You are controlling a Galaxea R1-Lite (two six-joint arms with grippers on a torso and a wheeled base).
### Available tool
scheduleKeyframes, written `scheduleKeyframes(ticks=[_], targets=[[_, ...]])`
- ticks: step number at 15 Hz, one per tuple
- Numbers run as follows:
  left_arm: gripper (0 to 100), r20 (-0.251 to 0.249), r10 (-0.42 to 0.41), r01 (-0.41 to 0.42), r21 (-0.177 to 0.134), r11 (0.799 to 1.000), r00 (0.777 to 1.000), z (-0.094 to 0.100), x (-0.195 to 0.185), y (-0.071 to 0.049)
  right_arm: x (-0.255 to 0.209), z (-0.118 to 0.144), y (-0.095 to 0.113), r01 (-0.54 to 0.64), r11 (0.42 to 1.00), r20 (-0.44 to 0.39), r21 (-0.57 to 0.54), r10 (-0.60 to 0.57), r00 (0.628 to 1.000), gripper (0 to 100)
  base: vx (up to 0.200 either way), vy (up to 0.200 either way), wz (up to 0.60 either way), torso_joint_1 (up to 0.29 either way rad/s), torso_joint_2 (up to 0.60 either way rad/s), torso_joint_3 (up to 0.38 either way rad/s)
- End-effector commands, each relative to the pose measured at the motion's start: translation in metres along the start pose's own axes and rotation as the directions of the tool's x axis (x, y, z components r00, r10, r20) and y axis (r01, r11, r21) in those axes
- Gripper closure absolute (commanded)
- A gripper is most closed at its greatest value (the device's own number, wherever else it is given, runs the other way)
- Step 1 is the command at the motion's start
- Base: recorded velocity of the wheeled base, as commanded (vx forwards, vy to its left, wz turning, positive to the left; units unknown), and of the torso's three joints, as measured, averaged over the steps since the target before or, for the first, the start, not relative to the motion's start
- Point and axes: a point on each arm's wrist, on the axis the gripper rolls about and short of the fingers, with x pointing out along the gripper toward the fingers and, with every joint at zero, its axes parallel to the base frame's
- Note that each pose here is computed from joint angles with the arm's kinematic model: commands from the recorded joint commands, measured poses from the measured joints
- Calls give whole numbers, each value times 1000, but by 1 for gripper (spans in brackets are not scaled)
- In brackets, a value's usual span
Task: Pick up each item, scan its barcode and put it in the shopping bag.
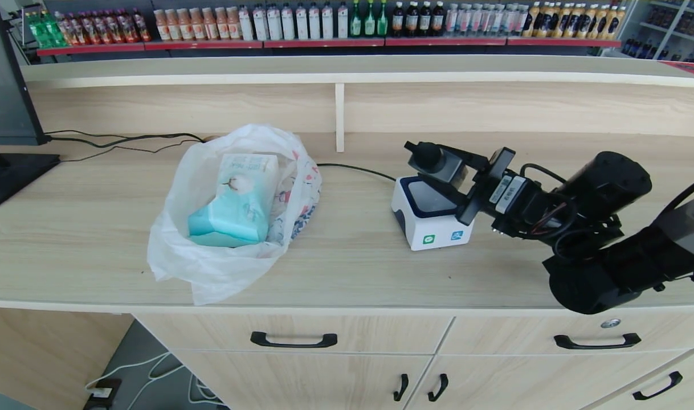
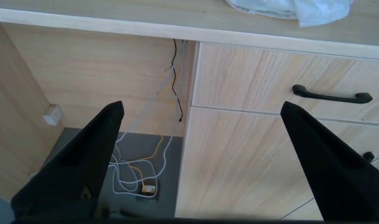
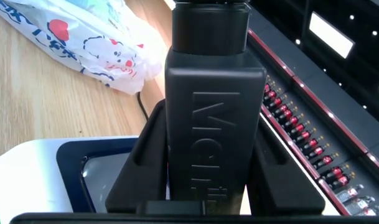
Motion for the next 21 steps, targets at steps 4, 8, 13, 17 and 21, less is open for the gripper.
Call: scheduleKeyframes(ticks=[4,8,13,17,21], targets=[[0,1,-1,1,0,1000,1000,0,0,0,12,25,-4,44,999,26,12,-44,999,100,0,0,0,0,0,0],[0,1,1,-1,0,1000,1000,0,0,0,9,37,0,39,999,20,33,-40,999,100,0,0,0,0,0,0],[0,1,2,-2,0,1000,1000,0,0,0,-9,64,-3,28,998,9,56,-29,1000,100,0,0,0,0,0,0],[0,1,-1,1,0,1000,1000,0,0,0,2,112,6,131,969,-28,211,-128,991,100,0,0,0,0,0,0],[0,1,-1,1,1,1000,1000,0,0,0,-8,131,-6,238,910,-90,338,-221,971,100,0,0,0,0,0,0]])
